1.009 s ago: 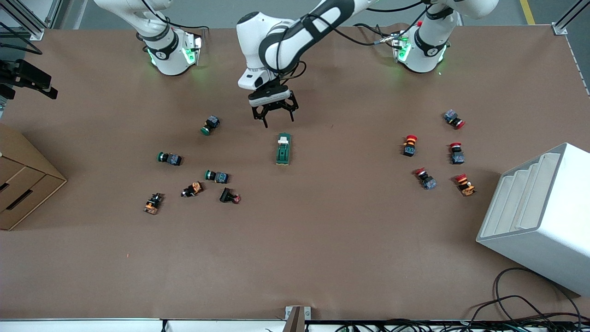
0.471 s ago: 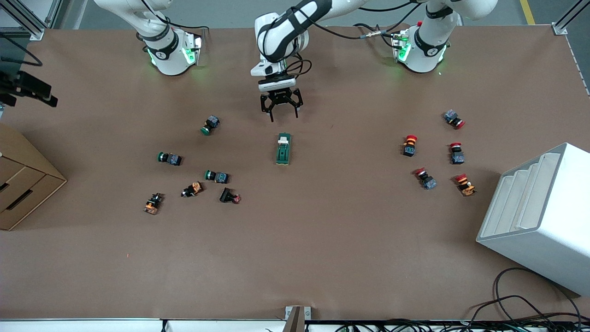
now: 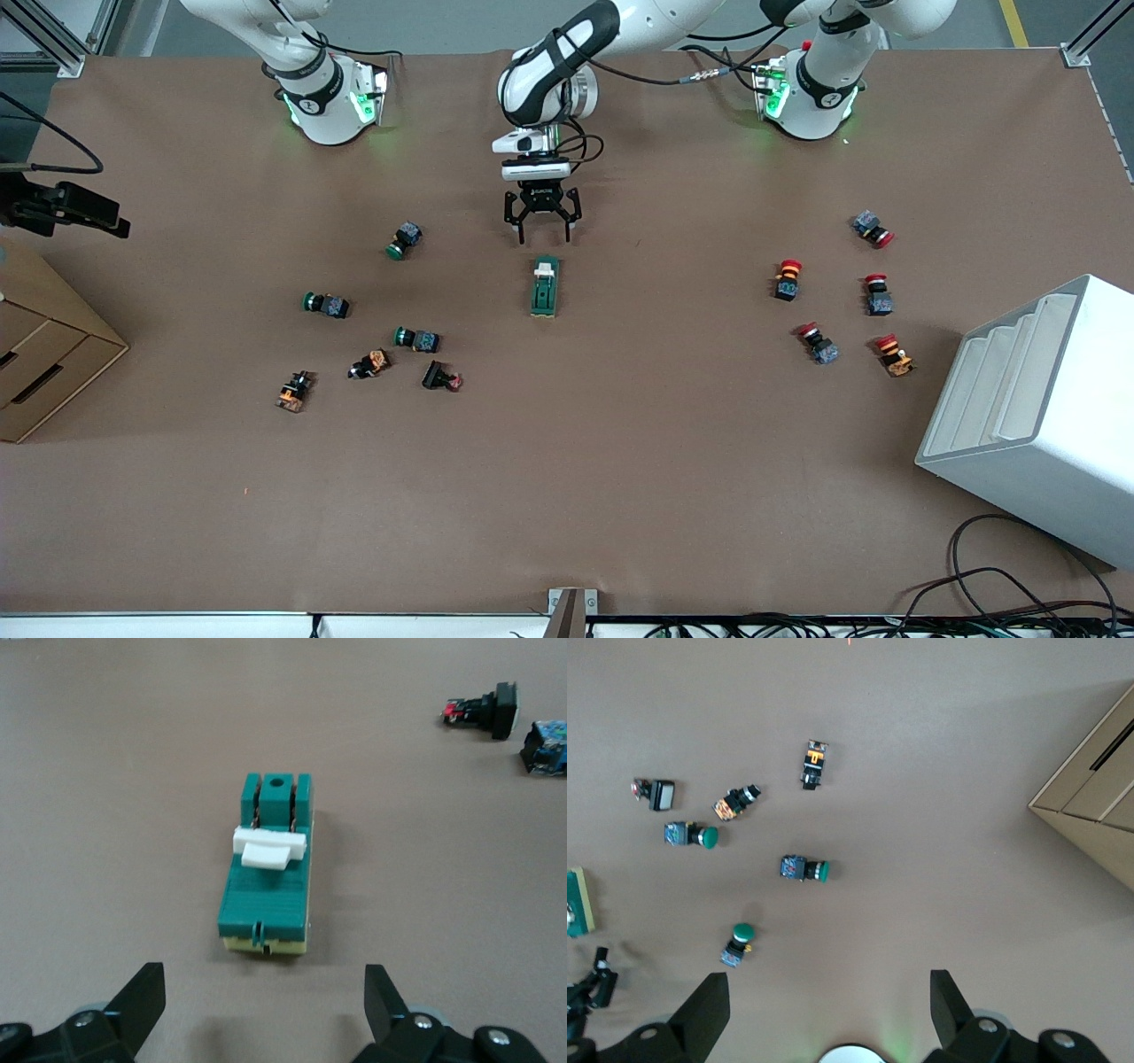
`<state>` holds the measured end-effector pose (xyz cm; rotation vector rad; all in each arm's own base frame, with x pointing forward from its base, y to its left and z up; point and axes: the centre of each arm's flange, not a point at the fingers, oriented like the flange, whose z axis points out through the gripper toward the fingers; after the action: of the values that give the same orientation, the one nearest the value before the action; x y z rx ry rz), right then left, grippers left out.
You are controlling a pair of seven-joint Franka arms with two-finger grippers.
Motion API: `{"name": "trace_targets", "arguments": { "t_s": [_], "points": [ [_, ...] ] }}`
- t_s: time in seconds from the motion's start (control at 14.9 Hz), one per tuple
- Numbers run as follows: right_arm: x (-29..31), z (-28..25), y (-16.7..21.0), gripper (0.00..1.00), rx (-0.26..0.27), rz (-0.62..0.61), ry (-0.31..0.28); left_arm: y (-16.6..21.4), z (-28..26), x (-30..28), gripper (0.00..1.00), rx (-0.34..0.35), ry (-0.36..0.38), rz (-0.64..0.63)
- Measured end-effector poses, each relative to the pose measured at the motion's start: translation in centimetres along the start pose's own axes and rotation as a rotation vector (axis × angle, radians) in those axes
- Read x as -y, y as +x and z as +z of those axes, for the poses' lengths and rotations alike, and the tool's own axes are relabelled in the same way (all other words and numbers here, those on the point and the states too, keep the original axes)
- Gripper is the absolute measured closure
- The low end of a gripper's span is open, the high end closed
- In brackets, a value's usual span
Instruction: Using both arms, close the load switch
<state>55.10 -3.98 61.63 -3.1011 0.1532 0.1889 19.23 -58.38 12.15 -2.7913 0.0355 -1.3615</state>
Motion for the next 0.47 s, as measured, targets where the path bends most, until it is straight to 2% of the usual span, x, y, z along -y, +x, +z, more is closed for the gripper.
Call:
{"name": "trace_targets", "arguments": {
  "t_s": [0.2, 0.47],
  "points": [
    [3.1, 0.1, 0.0, 0.0, 0.0, 0.154, 0.055, -0.2, 0.8, 0.4, 0.0, -0.045, 0.008, 0.025],
    [11.0, 1.8, -0.2, 0.0, 0.029, 0.295, 0.037, -0.3, 1.0, 0.5, 0.01, -0.059, 0.002, 0.032]
  ]
}}
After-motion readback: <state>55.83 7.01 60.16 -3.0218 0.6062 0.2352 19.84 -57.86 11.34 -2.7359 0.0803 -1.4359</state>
